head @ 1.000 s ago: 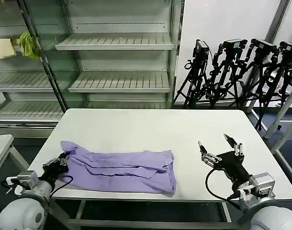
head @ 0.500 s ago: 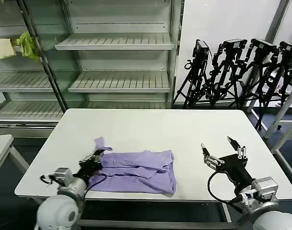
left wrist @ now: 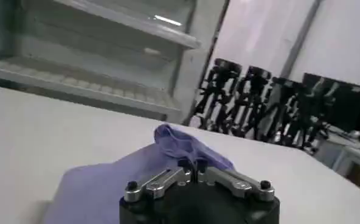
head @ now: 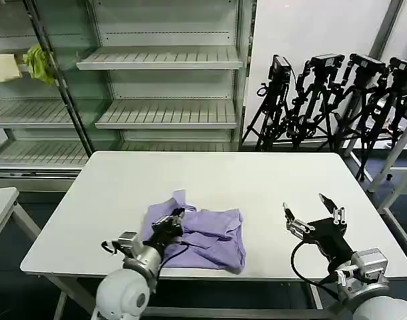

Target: Fold and organize the clothes.

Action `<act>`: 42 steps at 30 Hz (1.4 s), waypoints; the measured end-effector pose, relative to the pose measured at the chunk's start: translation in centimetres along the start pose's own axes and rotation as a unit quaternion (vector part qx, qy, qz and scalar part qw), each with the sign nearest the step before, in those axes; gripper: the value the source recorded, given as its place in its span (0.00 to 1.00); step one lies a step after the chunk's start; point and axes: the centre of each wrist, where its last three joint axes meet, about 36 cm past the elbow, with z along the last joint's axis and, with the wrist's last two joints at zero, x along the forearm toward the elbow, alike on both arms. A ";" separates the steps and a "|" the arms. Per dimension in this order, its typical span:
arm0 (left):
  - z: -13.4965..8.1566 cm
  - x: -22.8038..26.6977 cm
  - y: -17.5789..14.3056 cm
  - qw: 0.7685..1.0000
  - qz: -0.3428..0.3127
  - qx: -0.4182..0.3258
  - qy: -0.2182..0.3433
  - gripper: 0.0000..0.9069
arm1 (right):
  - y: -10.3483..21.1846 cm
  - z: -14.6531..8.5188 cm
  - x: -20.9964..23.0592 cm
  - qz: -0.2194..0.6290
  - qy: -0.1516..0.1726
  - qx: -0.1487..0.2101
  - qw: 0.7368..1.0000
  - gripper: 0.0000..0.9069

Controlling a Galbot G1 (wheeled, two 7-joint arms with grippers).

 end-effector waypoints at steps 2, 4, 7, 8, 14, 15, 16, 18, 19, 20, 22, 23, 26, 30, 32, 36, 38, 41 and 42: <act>0.1 -0.3 -0.9 1.000 0.009 0.004 -0.001 0.01 | 0.0 0.0 0.0 0.001 0.000 0.000 1.000 1.00; 0.2 -0.6 -1.6 1.000 0.016 0.007 -0.001 0.01 | 0.0 0.0 0.0 0.001 0.001 -0.001 1.000 1.00; 0.3 -1.1 -2.7 1.000 0.027 0.012 -0.002 0.01 | -0.1 0.1 0.0 0.002 0.001 -0.001 1.000 1.00; 0.4 -1.2 -3.0 0.999 0.030 0.014 -0.002 0.01 | -0.1 0.1 0.0 0.002 0.001 -0.001 1.000 1.00; 1.1 -2.4 -4.4 0.999 0.045 0.023 0.006 0.01 | -0.1 0.1 0.1 0.003 0.001 -0.002 1.000 1.00; 1.3 -2.5 -4.6 0.999 0.045 0.023 0.009 0.01 | 0.0 0.1 0.1 0.004 0.001 -0.002 1.000 1.00; 1.6 -2.7 -4.7 0.999 0.046 0.023 0.013 0.01 | 0.0 0.1 0.2 0.004 0.001 -0.002 1.000 1.00; 2.1 -3.0 -4.9 0.998 0.048 0.024 0.020 0.01 | 0.0 0.1 0.1 0.003 0.000 -0.003 1.000 1.00; 2.3 -3.2 -5.1 0.998 0.050 0.025 0.024 0.01 | 0.1 0.1 0.1 0.003 0.000 -0.003 1.000 1.00; 2.5 -3.3 -5.3 0.998 0.051 0.026 0.027 0.01 | 0.1 0.0 0.1 0.003 0.000 -0.003 1.000 1.00; 2.9 -3.6 -5.5 0.998 0.053 0.027 0.032 0.01 | 0.1 0.0 0.1 0.003 -0.001 -0.003 1.000 1.00; 3.1 -3.8 -5.6 0.998 0.053 0.028 0.035 0.01 | 0.1 0.0 0.1 0.003 -0.001 -0.003 1.000 1.00; 3.5 -4.2 -6.0 0.997 0.055 0.028 0.040 0.01 | 0.1 -0.1 0.2 0.002 -0.003 -0.003 1.000 1.00; 4.2 -4.6 -6.5 0.997 0.058 0.028 0.049 1.00 | 0.2 -0.1 0.2 0.002 -0.004 -0.002 1.000 1.00; 4.5 -4.6 -6.6 0.997 0.059 0.027 0.051 1.00 | 0.2 -0.2 0.2 0.002 -0.004 -0.002 1.000 1.00; 4.7 -4.5 -7.0 0.996 0.063 0.027 0.054 1.00 | 0.2 -0.3 0.2 0.001 -0.006 -0.003 1.000 1.00; 4.7 -4.4 -7.1 0.996 0.065 0.027 0.054 1.00 | 0.3 -0.3 0.2 0.001 -0.008 -0.003 1.000 1.00; 4.8 -4.3 -7.3 0.996 0.068 0.027 0.054 1.00 | 0.3 -0.3 0.2 0.000 -0.009 -0.004 1.000 1.00; 4.7 -4.2 -7.4 0.996 0.069 0.027 0.053 1.00 | 0.4 -0.4 0.2 0.000 -0.010 -0.004 1.000 1.00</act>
